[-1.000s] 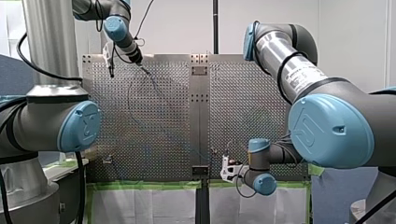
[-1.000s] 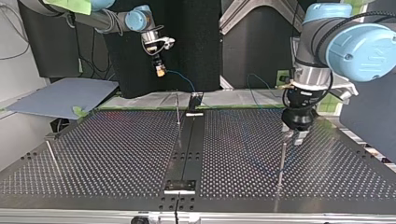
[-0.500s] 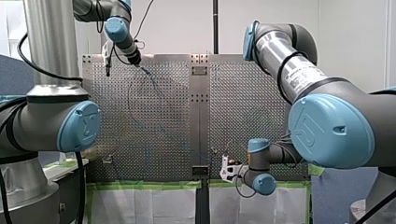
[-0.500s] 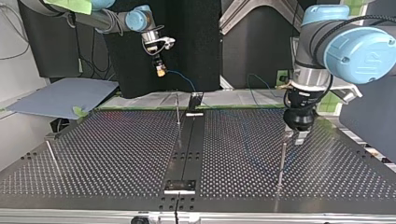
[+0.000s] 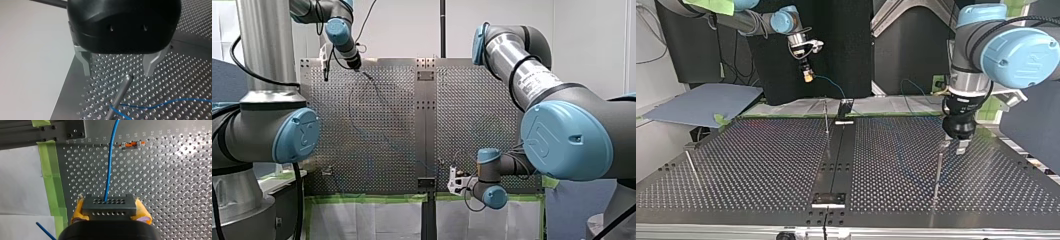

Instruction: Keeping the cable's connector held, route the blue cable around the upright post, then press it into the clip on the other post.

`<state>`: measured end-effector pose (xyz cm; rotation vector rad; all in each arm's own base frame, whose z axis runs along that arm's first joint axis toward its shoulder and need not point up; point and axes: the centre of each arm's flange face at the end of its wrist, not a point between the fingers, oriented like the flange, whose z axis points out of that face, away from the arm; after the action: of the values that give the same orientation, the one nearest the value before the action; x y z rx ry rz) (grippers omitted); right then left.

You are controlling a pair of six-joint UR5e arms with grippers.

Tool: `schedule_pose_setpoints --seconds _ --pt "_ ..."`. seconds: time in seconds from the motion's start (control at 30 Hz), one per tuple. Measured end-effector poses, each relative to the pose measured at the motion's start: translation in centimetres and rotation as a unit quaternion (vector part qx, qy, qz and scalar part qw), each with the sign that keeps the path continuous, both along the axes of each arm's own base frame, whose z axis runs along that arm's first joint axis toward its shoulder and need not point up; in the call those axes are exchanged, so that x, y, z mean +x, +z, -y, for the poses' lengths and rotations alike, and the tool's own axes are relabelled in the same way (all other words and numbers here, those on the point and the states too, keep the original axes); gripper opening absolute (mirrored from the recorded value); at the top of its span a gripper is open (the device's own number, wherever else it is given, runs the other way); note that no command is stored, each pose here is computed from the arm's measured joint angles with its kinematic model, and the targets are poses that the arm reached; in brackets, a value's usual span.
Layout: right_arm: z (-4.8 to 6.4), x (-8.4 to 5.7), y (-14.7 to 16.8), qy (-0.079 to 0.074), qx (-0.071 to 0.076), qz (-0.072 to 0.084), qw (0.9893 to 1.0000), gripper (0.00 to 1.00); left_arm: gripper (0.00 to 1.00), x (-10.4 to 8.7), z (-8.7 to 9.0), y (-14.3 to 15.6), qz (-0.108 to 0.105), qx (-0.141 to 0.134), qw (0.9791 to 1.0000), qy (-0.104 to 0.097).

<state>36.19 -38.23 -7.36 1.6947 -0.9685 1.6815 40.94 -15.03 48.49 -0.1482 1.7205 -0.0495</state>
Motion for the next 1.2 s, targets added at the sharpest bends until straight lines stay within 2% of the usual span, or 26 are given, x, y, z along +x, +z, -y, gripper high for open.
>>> schedule_pose_setpoints --seconds 0.33,0.6,0.9,1.2 --pt "0.1 0.1 0.1 0.0 -0.001 0.001 1.0 0.0 1.0 -0.1 -0.1 0.0 -0.001 0.005 0.9999 0.013" --pt "0.1 0.1 0.1 0.001 -0.002 0.001 1.0 0.0 1.0 -0.1 -0.1 0.0 -0.001 0.009 0.9999 0.014" --pt "0.1 0.1 0.0 0.0 0.001 -0.001 1.0 0.0 1.0 -0.4 0.0 0.1 -0.002 0.05 0.9984 0.027" --pt "-0.2 0.3 0.0 0.004 0.002 -0.001 1.0 0.0 1.0 -0.2 2.6 -0.2 0.014 0.091 0.9957 -0.007"
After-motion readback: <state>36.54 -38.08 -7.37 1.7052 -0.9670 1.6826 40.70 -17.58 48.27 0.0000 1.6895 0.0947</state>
